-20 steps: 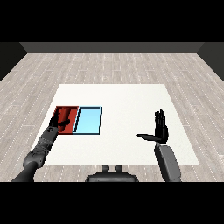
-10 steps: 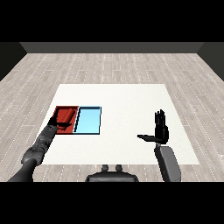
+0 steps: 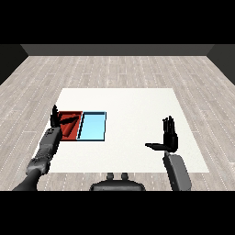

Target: Pick the red can and put it in the red box

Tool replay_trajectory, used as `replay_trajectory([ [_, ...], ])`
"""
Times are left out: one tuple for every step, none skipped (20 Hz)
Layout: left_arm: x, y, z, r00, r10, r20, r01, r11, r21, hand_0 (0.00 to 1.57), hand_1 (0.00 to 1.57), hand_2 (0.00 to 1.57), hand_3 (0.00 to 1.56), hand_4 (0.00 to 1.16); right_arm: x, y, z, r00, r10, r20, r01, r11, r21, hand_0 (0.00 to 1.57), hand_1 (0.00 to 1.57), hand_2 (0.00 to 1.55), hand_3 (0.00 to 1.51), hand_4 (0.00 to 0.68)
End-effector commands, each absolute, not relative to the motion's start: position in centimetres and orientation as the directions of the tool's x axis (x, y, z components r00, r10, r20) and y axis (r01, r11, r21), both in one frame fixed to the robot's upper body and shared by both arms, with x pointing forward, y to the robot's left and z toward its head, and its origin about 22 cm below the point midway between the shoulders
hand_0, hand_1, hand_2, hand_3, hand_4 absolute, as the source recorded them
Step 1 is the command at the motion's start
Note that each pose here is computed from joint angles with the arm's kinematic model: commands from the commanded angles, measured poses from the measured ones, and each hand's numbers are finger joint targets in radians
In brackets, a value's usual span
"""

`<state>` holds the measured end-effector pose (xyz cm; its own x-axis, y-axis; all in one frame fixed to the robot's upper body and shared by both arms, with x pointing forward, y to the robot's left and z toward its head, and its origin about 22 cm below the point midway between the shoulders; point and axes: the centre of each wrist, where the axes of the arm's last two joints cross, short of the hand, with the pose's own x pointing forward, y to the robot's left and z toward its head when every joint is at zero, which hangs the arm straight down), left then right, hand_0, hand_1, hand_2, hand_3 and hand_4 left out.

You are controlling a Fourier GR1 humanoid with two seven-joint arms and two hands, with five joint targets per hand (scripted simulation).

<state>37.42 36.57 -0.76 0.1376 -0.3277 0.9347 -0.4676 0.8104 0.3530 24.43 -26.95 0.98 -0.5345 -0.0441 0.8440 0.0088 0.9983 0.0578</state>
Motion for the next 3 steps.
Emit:
replay_trajectory([
  [38.2, 35.3, 0.9, -0.237, -0.243, 0.941, -0.466, 0.878, 0.109, 0.0, 0.0, 0.0, 0.0, 0.0, 24.3, -27.2, 0.6, -0.531, -0.077, 0.844, -0.016, 0.997, 0.08, 0.0, 0.0, 0.0, 0.0, 0.0],
  [39.1, 33.1, 1.3, -0.317, -0.214, 0.924, -0.404, 0.912, 0.073, 0.0, 0.0, 0.0, 0.0, 0.0, 24.7, -26.6, 1.3, -0.544, -0.057, 0.837, -0.027, 0.998, 0.05, 0.0, 0.0, 0.0, 0.0, 0.0],
  [39.2, 33.7, 2.2, -0.336, -0.225, 0.915, -0.39, 0.917, 0.082, 0.0, 0.0, 0.0, 0.0, 0.0, 24.7, -26.2, 1.0, -0.54, -0.054, 0.84, -0.033, 0.999, 0.042, 0.0, 0.0, 0.0, 0.0, 0.0],
])
